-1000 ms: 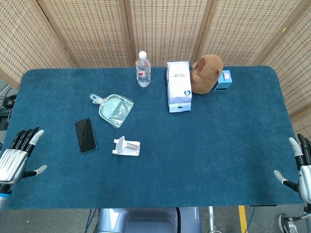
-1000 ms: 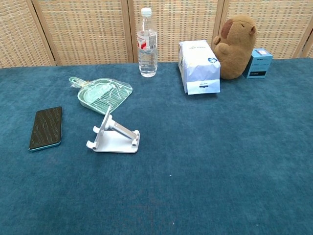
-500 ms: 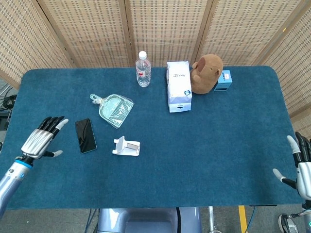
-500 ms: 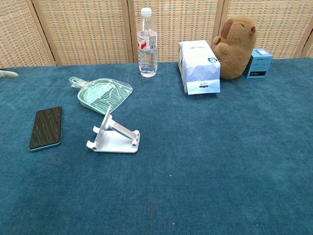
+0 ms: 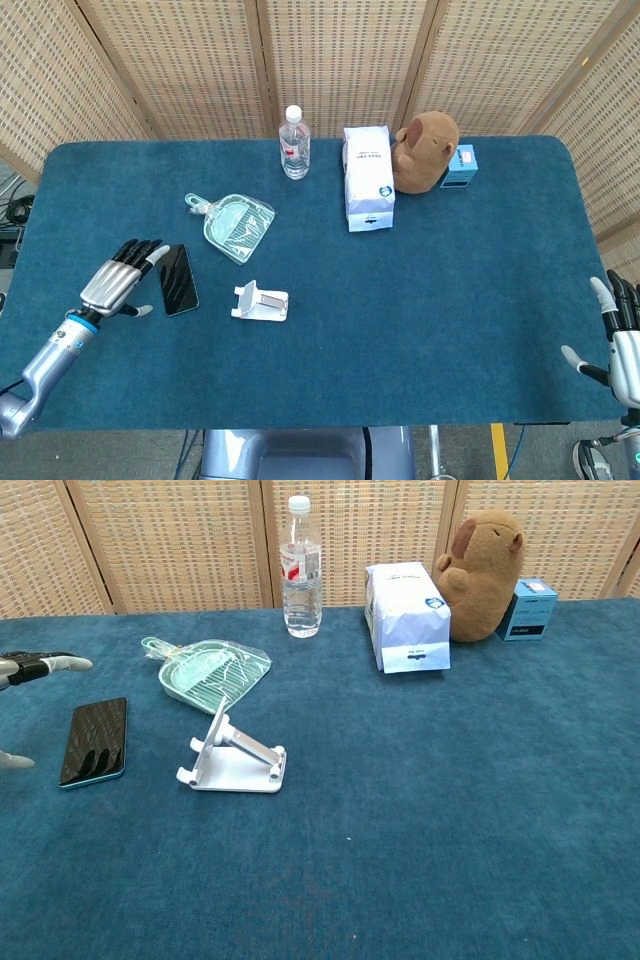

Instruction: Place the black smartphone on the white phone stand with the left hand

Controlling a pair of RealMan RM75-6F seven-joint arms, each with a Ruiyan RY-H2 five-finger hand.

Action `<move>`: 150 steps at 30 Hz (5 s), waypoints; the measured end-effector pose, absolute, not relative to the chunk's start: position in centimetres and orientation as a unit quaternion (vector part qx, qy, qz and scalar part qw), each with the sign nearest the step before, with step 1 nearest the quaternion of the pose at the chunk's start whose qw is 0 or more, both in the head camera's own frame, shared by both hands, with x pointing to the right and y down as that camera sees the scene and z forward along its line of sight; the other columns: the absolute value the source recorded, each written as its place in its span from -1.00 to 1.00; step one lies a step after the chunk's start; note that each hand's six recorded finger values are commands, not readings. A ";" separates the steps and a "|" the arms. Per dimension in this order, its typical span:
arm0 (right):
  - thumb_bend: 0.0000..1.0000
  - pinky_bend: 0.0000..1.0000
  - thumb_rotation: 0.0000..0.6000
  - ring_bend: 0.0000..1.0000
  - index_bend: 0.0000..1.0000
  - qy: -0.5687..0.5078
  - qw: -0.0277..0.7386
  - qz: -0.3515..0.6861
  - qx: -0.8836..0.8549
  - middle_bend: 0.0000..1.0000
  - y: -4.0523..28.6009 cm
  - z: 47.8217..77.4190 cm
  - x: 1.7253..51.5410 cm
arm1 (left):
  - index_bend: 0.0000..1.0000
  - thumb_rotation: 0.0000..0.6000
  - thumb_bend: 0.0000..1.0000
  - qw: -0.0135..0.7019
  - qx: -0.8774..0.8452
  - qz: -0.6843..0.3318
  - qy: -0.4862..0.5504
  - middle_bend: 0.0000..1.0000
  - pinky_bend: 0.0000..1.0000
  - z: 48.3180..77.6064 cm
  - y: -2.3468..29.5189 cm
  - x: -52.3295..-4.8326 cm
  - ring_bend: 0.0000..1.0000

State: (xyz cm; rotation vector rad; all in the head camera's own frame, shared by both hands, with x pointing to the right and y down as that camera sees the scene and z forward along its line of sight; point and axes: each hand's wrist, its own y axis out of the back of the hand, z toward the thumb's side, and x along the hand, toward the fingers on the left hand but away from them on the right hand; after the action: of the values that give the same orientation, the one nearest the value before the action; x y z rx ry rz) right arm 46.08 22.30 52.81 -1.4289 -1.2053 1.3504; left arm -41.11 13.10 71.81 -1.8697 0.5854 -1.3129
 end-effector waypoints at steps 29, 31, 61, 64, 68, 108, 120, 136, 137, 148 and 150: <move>-0.85 -1.00 1.00 -1.00 -1.00 -0.486 0.397 0.533 -0.567 -1.00 22.3 52.5 46.6 | -1.00 1.00 -1.00 0.376 -0.746 -0.500 0.228 -1.00 -1.00 74.3 13.5 -37.0 -1.00; -0.85 -1.00 1.00 -1.00 -1.00 -0.487 0.397 0.533 -0.567 -1.00 22.3 52.5 46.7 | -1.00 1.00 -1.00 0.378 -0.748 -0.496 0.226 -1.00 -1.00 74.3 13.3 -36.2 -1.00; -0.84 -1.00 1.00 -1.00 -1.00 -0.481 0.389 0.548 -0.563 -1.00 22.0 53.3 47.0 | -0.87 1.00 -1.00 0.343 -0.780 -0.485 0.194 -0.83 -0.98 73.5 8.9 -34.0 -0.88; -0.84 -1.00 1.00 -1.00 -1.00 -0.480 0.388 0.551 -0.563 -1.00 21.9 53.5 47.0 | -0.87 1.00 -1.00 0.349 -0.775 -0.495 0.180 -0.83 -0.98 73.9 8.5 -34.6 -0.87; -0.84 -1.00 1.00 -1.00 -1.00 -0.479 0.387 0.552 -0.562 -1.00 21.8 53.6 47.1 | -0.87 1.00 -1.00 0.349 -0.775 -0.500 0.166 -0.82 -0.97 74.5 8.5 -34.6 -0.83; -0.82 -1.00 1.00 -1.00 -1.00 -0.483 0.379 0.550 -0.567 -1.00 21.8 53.6 47.3 | -0.29 1.00 -1.00 0.371 -0.766 -0.510 0.126 -0.15 -0.59 76.5 9.4 -33.0 -0.24; -0.82 -1.00 1.00 -1.00 -1.00 -0.483 0.378 0.549 -0.568 -1.00 21.8 53.5 47.3 | -0.28 1.00 -1.00 0.368 -0.771 -0.491 0.170 -0.14 -0.57 75.0 8.5 -33.3 -0.24; -0.82 -1.00 1.00 -1.00 -1.00 -0.484 0.377 0.547 -0.570 -1.00 22.0 53.4 47.3 | -0.28 1.00 -1.00 0.305 -0.821 -0.379 0.300 -0.14 -0.57 68.7 7.2 -31.4 -0.24; -0.82 -1.00 1.00 -1.00 -1.00 -0.484 0.376 0.547 -0.570 -1.00 22.0 53.3 47.3 | -0.28 1.00 -1.00 0.296 -0.825 -0.372 0.307 -0.14 -0.57 68.3 7.4 -31.3 -0.24; -0.82 -1.00 1.00 -1.00 -1.00 -0.483 0.375 0.545 -0.573 -1.00 22.1 53.3 47.2 | -0.28 1.00 -1.00 0.181 -0.856 -0.324 0.360 -0.14 -0.57 66.7 10.6 -30.9 -0.24; -0.82 -1.00 1.00 -1.00 -1.00 -0.484 0.375 0.545 -0.573 -1.00 22.1 53.3 47.2 | -0.28 1.00 -1.00 0.163 -0.859 -0.317 0.367 -0.14 -0.57 66.7 11.0 -30.8 -0.24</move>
State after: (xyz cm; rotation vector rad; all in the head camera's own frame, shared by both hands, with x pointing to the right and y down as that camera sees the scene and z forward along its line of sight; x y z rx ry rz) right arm 47.21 22.06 53.31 -1.4676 -1.2382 1.3940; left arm -30.80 10.98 66.71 -2.4501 1.0479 -0.9053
